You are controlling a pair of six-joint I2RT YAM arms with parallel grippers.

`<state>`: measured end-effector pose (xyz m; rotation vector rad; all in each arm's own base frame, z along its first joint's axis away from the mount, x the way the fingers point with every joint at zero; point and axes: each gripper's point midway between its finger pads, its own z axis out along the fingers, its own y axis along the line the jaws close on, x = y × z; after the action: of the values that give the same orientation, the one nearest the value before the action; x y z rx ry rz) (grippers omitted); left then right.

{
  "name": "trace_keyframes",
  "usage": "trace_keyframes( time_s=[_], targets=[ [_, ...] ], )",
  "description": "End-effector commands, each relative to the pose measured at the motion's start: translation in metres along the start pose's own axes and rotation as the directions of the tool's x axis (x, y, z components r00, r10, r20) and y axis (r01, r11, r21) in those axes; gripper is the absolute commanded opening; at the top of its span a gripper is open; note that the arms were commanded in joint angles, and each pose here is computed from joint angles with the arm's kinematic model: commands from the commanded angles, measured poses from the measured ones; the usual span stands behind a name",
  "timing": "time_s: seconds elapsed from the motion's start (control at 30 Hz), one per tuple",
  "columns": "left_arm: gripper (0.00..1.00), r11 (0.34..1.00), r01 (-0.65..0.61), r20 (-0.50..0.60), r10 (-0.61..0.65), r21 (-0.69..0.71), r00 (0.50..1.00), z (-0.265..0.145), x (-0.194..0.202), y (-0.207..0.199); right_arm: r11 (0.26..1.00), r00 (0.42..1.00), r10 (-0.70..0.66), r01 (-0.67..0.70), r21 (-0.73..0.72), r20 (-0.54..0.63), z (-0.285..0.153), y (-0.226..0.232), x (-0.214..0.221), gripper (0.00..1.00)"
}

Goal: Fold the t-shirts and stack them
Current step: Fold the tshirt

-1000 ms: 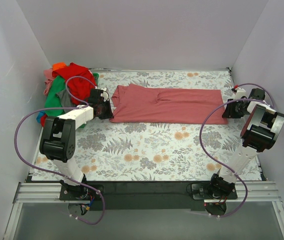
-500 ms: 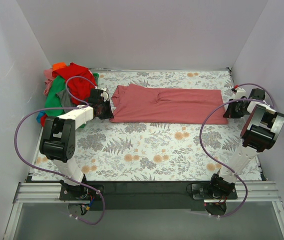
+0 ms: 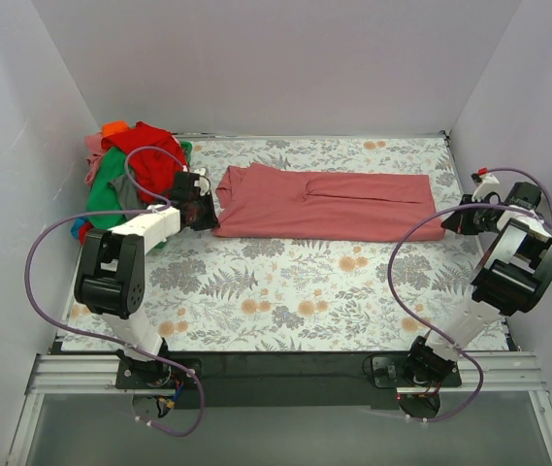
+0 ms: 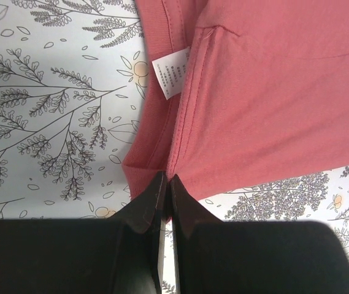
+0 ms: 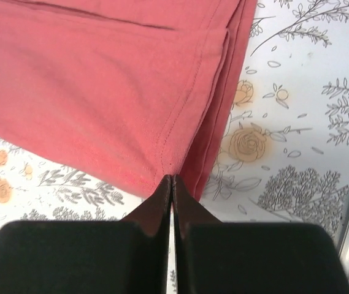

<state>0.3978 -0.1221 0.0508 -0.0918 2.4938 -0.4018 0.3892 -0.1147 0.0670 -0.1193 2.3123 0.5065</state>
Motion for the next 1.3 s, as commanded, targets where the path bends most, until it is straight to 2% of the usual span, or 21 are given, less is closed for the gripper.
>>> trace_keyframes(
  time_s=[0.0,0.3,0.57,1.0,1.07,1.27],
  targets=[
    [0.00,1.000,-0.013,0.074,0.014,-0.021,0.997,-0.018,-0.017,0.001,0.998,0.996,-0.023,0.028,-0.051,0.082,-0.019,0.010,-0.008,0.01],
    [0.00,1.000,-0.007,0.071,0.009,-0.025,0.997,-0.023,-0.013,0.002,0.999,0.999,0.040,-0.040,-0.006,-0.020,-0.016,-0.013,0.034,0.01],
    [0.00,0.997,0.007,0.030,-0.005,-0.073,1.000,-0.030,0.008,0.013,0.998,0.997,0.054,-0.053,0.022,-0.054,-0.011,-0.023,0.042,0.01],
    [0.00,0.999,0.003,0.079,0.000,-0.038,0.997,-0.057,0.012,0.007,0.994,0.994,0.072,-0.065,0.086,-0.082,-0.008,-0.040,0.047,0.01],
    [0.00,1.000,-0.004,0.069,0.006,-0.024,0.998,-0.062,0.021,0.007,0.994,0.994,0.073,-0.066,0.085,-0.081,-0.008,-0.040,0.047,0.01],
    [0.00,0.999,0.017,-0.052,-0.015,0.030,0.999,-0.062,0.058,0.003,0.994,0.994,0.070,-0.063,0.089,-0.081,-0.006,-0.041,0.045,0.01]
  ],
)
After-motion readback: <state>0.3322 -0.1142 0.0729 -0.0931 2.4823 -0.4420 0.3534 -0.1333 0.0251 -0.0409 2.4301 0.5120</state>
